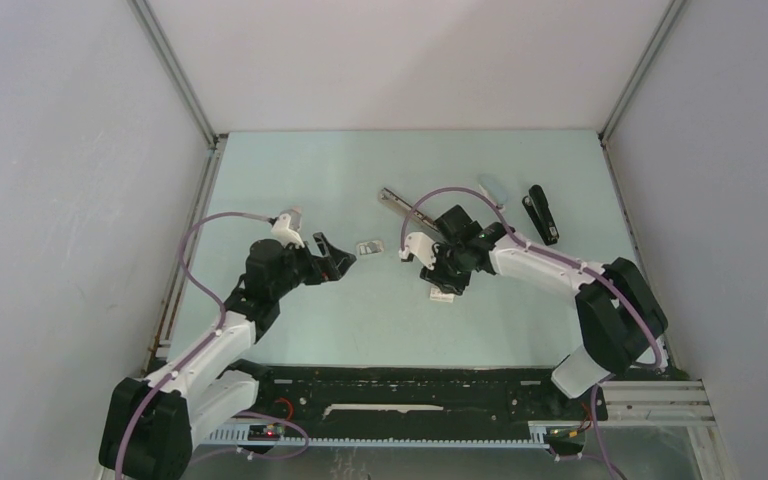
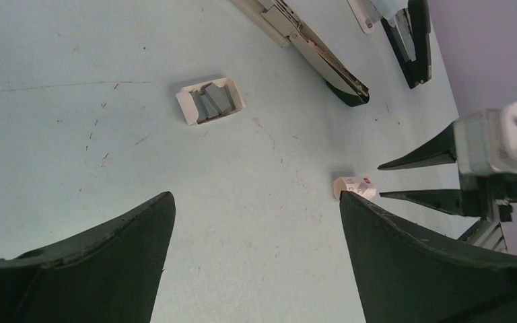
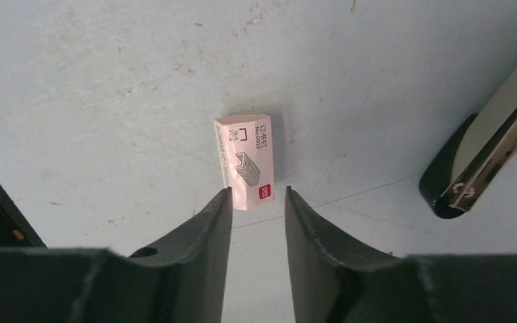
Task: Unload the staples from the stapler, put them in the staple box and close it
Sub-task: Place the staple box at the center of the board, then move the staple box to the center of the board.
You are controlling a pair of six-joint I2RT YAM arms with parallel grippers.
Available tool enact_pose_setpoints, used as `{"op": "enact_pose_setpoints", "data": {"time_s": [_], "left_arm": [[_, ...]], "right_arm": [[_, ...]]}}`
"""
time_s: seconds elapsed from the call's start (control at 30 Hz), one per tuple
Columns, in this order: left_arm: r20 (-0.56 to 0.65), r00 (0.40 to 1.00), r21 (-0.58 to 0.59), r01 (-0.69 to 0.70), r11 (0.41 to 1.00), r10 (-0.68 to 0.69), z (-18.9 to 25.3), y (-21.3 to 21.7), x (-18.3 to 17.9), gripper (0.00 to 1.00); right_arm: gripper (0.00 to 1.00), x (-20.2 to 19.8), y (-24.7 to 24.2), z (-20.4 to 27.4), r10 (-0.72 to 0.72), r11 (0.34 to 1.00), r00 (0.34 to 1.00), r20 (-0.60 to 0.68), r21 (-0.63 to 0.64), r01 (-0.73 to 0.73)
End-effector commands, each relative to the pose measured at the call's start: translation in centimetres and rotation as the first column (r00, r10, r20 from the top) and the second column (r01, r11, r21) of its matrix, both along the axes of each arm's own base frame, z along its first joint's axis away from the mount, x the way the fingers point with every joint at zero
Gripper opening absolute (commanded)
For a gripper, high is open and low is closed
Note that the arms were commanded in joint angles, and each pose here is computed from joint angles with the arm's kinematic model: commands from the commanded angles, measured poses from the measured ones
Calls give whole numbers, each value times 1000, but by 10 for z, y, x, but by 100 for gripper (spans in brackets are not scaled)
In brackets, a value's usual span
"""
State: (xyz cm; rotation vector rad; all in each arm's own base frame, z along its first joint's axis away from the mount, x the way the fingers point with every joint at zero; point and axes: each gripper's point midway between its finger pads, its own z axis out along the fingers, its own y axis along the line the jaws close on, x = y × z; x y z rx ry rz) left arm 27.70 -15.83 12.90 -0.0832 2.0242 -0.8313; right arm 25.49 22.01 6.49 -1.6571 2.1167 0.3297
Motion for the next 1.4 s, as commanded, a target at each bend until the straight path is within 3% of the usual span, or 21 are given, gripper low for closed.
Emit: {"op": "enact_pose_setpoints", "data": {"time_s": [0.0, 0.1, 0.63, 1.03, 1.23, 1.37], "left_arm": [[78, 997, -4, 5, 1000, -5, 27, -2, 9, 97], [80, 997, -5, 7, 1000, -6, 28, -2, 8, 97], [77, 997, 5, 14, 1000, -14, 23, -2, 8, 97], [124, 992, -8, 38, 999, -37, 41, -6, 8, 97], [168, 984, -8, 56, 998, -54, 54, -10, 6, 97], [206, 976, 3, 74, 997, -73, 63, -14, 4, 97]], "right_arm": [[39, 14, 0, -5, -56, 998, 998, 8, -23, 56], [35, 15, -2, -12, -65, 997, 998, 1, -43, 65], [35, 13, -6, -31, -78, 991, 996, -42, -108, 73], [48, -1, 10, 46, -6, 994, 1000, -20, 109, 8], [60, -13, 10, 76, 44, 968, 998, -50, 250, -30], [62, -23, 10, 91, 91, 940, 993, -70, 335, -63]]}}
